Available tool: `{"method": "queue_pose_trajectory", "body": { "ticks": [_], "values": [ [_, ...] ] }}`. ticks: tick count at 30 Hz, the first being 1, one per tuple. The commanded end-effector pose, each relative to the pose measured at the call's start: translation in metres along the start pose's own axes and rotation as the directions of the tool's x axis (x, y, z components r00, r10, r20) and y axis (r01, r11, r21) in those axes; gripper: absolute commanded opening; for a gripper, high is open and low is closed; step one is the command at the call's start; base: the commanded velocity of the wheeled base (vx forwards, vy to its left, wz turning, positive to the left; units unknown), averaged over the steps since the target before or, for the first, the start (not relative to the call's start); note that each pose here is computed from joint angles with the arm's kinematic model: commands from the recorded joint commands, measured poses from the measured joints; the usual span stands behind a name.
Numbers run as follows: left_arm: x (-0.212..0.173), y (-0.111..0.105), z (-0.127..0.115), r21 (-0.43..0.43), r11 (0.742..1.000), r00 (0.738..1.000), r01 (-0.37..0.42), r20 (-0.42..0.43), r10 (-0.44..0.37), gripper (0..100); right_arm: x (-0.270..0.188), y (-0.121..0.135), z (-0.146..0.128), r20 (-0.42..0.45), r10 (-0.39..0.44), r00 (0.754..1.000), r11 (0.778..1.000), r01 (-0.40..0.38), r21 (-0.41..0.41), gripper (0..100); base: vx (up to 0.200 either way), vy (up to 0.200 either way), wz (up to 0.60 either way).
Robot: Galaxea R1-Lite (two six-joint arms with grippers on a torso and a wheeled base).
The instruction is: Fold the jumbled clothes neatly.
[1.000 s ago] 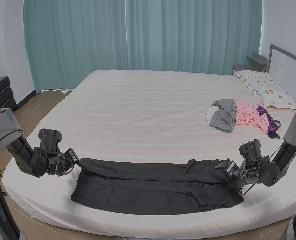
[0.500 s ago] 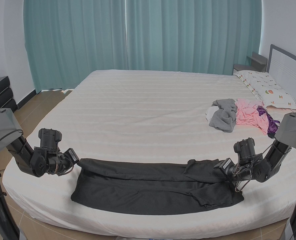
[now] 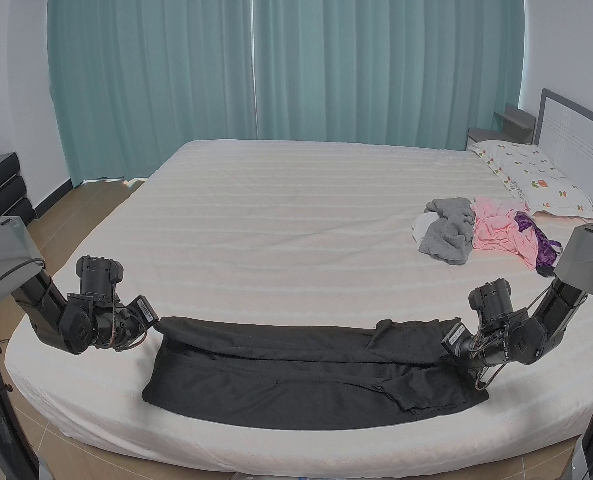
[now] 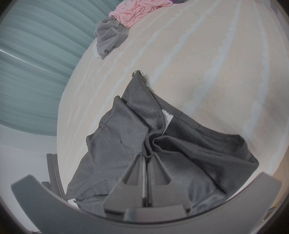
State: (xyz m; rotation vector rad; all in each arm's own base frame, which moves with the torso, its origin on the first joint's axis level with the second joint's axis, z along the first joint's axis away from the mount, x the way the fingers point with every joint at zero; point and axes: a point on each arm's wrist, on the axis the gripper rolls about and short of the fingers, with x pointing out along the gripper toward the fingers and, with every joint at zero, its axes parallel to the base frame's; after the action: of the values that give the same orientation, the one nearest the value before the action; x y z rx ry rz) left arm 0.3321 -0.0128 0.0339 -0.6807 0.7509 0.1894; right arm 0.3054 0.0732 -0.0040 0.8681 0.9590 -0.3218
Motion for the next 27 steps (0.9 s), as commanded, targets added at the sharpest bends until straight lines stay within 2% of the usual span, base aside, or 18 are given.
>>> {"method": "queue_pose_trajectory", "body": {
  "ticks": [1, 5, 6, 20, 21, 27],
  "values": [
    [0.001, 0.001, -0.001, -0.001, 1.0, 1.0, -0.002, -0.003, 0.002, 0, -0.008, 0.003, 0.001, 0.009, 0.02, 1.0, 1.0, -0.02, -0.002, 0, 0.0, 0.0, 0.0],
    [0.002, 0.001, -0.001, -0.001, 1.0, 1.0, -0.003, -0.004, 0.003, 0, -0.009, 0.004, 0.001, 0.011, 0.027, 1.0, 1.0, -0.027, -0.004, 0, 0.0, 0.0, 0.0],
    [0.002, 0.001, -0.001, -0.001, 1.0, 1.0, -0.002, -0.005, 0.002, 0, -0.009, 0.005, 0.001, 0.013, 0.032, 0.999, 0.999, -0.031, -0.004, 100, 0.0, 0.0, 0.0],
    [0.002, 0.0, 0.0, 0.001, 1.0, 1.0, 0.0, -0.003, 0.0, 0, -0.004, 0.014, 0.012, 0.038, 0.053, 0.998, 0.999, -0.053, 0.003, 100, 0.0, 0.0, 0.0],
    [0.002, 0.001, 0.0, -0.001, 1.0, 1.0, -0.002, -0.001, 0.002, 0, -0.004, 0.014, 0.012, 0.037, 0.051, 0.998, 0.999, -0.052, 0.002, 0, 0.0, 0.0, 0.0],
    [0.002, 0.001, 0.0, 0.0, 1.0, 1.0, -0.002, -0.001, 0.002, 0, -0.006, 0.009, 0.01, 0.053, 0.025, 0.998, 0.999, -0.024, -0.022, 0, 0.0, 0.0, 0.0]
  ]
}}
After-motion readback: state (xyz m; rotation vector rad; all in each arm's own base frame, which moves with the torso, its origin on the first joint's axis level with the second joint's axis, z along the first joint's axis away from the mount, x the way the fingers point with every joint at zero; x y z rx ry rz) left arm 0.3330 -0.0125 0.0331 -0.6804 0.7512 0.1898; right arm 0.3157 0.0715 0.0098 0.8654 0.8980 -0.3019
